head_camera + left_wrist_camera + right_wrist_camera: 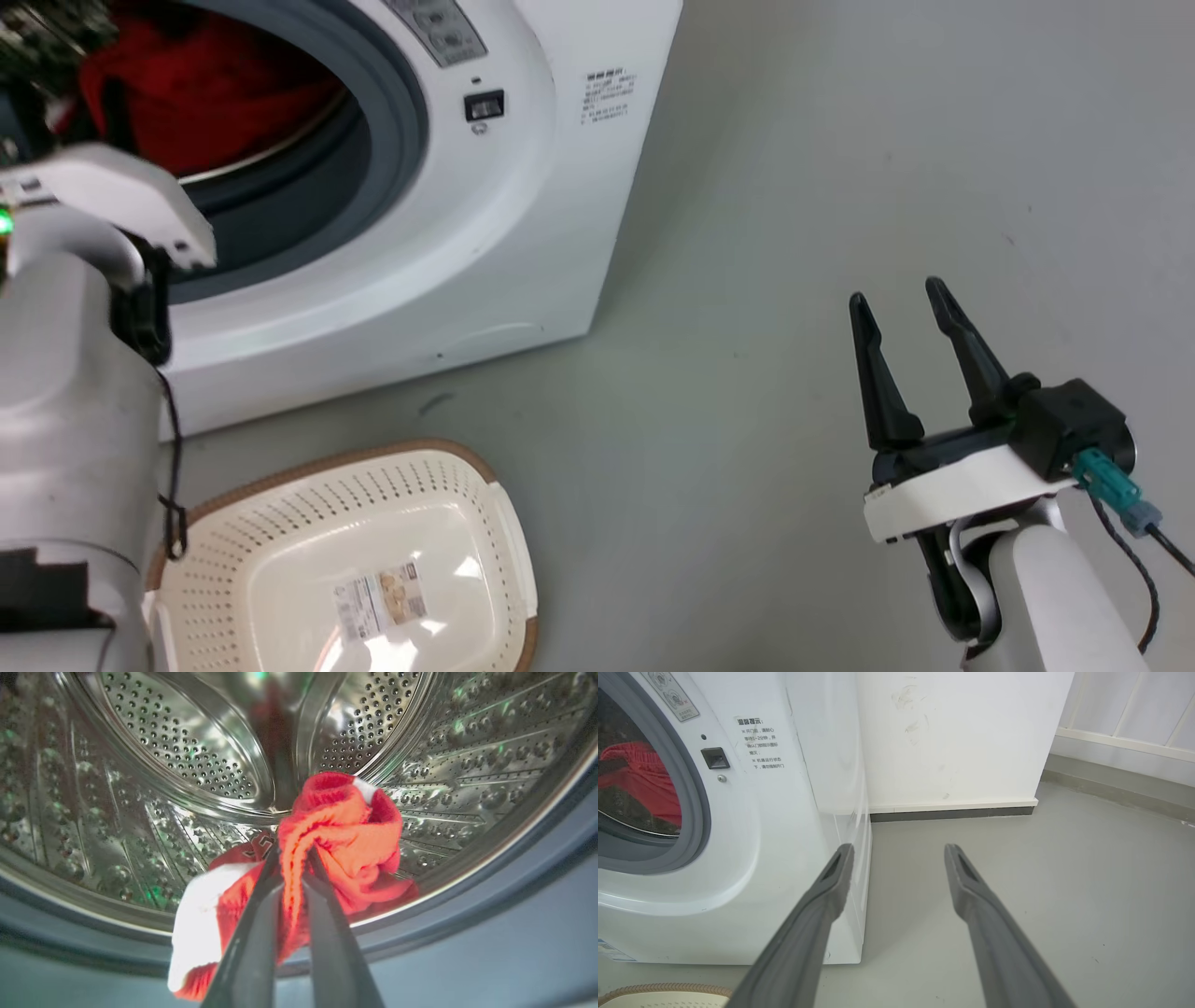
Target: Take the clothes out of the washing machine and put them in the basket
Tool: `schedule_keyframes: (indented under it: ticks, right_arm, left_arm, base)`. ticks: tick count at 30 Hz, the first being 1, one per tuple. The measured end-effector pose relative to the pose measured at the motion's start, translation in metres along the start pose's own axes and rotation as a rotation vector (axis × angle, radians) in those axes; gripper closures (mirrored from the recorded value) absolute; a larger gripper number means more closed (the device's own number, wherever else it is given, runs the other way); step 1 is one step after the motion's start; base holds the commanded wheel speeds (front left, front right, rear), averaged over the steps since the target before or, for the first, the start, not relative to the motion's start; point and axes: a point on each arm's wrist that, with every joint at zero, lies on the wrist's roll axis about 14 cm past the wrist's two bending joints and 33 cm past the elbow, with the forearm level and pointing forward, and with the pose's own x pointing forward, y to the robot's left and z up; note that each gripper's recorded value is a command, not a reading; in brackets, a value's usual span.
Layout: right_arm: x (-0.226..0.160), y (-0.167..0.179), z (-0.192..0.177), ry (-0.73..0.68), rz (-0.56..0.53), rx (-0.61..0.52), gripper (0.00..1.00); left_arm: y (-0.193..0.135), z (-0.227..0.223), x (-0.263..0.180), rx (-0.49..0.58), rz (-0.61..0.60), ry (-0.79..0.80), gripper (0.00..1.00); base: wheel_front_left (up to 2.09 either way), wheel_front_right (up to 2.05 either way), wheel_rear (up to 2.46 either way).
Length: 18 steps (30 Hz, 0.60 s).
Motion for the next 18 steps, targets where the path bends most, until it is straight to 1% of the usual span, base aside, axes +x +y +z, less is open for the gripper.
schedule_keyframes:
  ticks: [5, 9, 13, 18]
  right_arm:
    - [-0.012, 0.002, 0.011, -0.027, 0.002, 0.009, 0.0]
    - [-0.02, 0.004, 0.019, -0.05, 0.006, 0.015, 0.0]
    - [-0.027, 0.007, 0.026, -0.067, 0.014, 0.022, 0.0]
    - [-0.037, 0.01, 0.031, -0.077, 0.022, 0.027, 0.0]
  left_arm:
    - [0.007, 0.013, -0.031, -0.049, 0.037, -0.035, 1.0]
    - [0.01, 0.037, -0.055, -0.047, 0.042, -0.114, 1.0]
    - [0.017, 0.044, -0.086, -0.05, 0.063, -0.161, 1.0]
    - [0.013, 0.065, -0.123, -0.047, 0.055, -0.256, 1.0]
  base:
    - [0.0, 0.0, 0.0]
    - [0.0, 0.0, 0.0]
    - [0.0, 0.0, 0.0]
    - [0.0, 0.0, 0.0]
